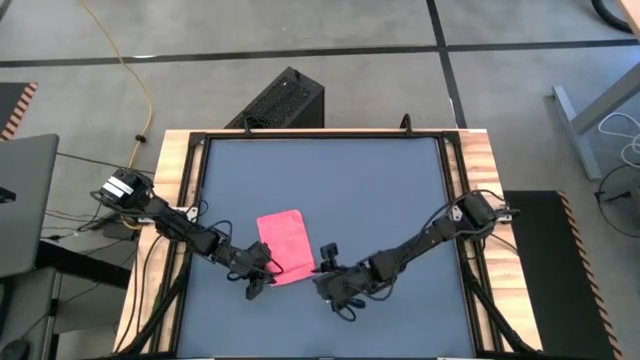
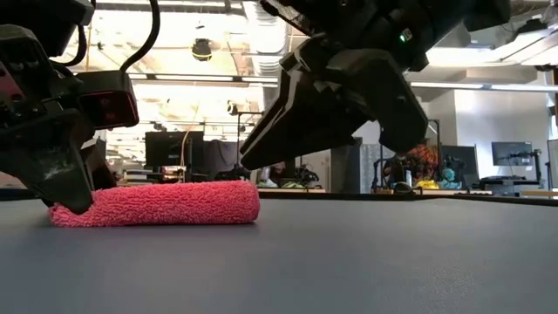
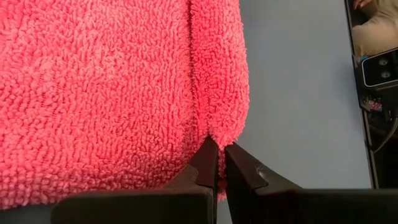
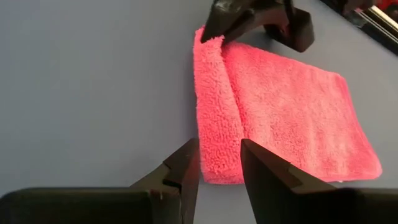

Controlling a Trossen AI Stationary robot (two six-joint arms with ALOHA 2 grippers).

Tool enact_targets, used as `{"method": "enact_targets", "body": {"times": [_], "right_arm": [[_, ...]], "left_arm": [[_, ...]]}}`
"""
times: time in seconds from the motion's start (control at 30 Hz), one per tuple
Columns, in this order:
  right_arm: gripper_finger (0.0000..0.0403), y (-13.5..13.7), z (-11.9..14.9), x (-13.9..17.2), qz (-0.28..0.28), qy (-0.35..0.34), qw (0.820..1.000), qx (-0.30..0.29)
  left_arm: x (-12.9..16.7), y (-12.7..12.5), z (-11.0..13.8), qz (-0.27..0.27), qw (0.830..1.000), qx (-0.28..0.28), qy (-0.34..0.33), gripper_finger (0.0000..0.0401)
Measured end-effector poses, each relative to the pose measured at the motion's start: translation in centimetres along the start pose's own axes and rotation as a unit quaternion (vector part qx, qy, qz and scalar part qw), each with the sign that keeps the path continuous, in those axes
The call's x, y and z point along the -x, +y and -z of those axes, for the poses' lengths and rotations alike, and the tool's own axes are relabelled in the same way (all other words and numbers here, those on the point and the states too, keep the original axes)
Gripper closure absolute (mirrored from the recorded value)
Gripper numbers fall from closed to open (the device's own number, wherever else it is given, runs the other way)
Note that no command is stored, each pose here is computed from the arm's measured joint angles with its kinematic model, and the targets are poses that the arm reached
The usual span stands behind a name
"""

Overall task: Roll towel into tight, uniform cylinder
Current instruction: Roll the red towel

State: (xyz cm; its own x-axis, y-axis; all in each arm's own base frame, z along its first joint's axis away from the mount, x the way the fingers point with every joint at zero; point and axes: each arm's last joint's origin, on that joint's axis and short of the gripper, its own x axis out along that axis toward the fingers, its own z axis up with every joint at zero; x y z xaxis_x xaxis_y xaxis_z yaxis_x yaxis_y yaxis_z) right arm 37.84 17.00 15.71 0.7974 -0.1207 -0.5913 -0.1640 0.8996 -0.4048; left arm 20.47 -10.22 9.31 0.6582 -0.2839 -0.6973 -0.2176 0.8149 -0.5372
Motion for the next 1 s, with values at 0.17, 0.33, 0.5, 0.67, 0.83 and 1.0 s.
{"method": "enact_targets", "body": {"times": [0.17,0.33,0.5,0.67,0.83,1.0], "right_arm": [[0.0259,0.1,1.1,-1.7,-0.007,0.017,1.0,0.0],[0.0259,0.4,2.2,-3.6,0.026,0.032,0.999,0.022],[0.0259,1.0,2.0,-3.7,0.036,0.032,0.998,0.047],[0.0267,1.0,2.1,-3.7,0.038,0.038,0.997,0.061],[0.0306,0.2,2.4,-4.1,0.027,0.046,0.998,0.042],[0.0364,-0.5,2.5,-4.4,0.0,0.046,0.999,0.019]], "left_arm": [[0.0,0.0,0.0,0.0,1.0,-0.003,0.0,0.0401],[0.0,0.0,0.0,0.0,1.0,-0.003,0.0,0.0401],[0.0,0.0,0.0,0.001,1.0,-0.005,0.0,0.0401],[0.0,0.0,0.0,0.003,1.0,-0.012,-0.001,0.0399],[0.0,-0.1,-0.1,0.008,1.0,-0.024,-0.002,0.0375],[0.0,-0.2,-0.1,0.013,0.999,-0.036,0.002,0.0344]]}}
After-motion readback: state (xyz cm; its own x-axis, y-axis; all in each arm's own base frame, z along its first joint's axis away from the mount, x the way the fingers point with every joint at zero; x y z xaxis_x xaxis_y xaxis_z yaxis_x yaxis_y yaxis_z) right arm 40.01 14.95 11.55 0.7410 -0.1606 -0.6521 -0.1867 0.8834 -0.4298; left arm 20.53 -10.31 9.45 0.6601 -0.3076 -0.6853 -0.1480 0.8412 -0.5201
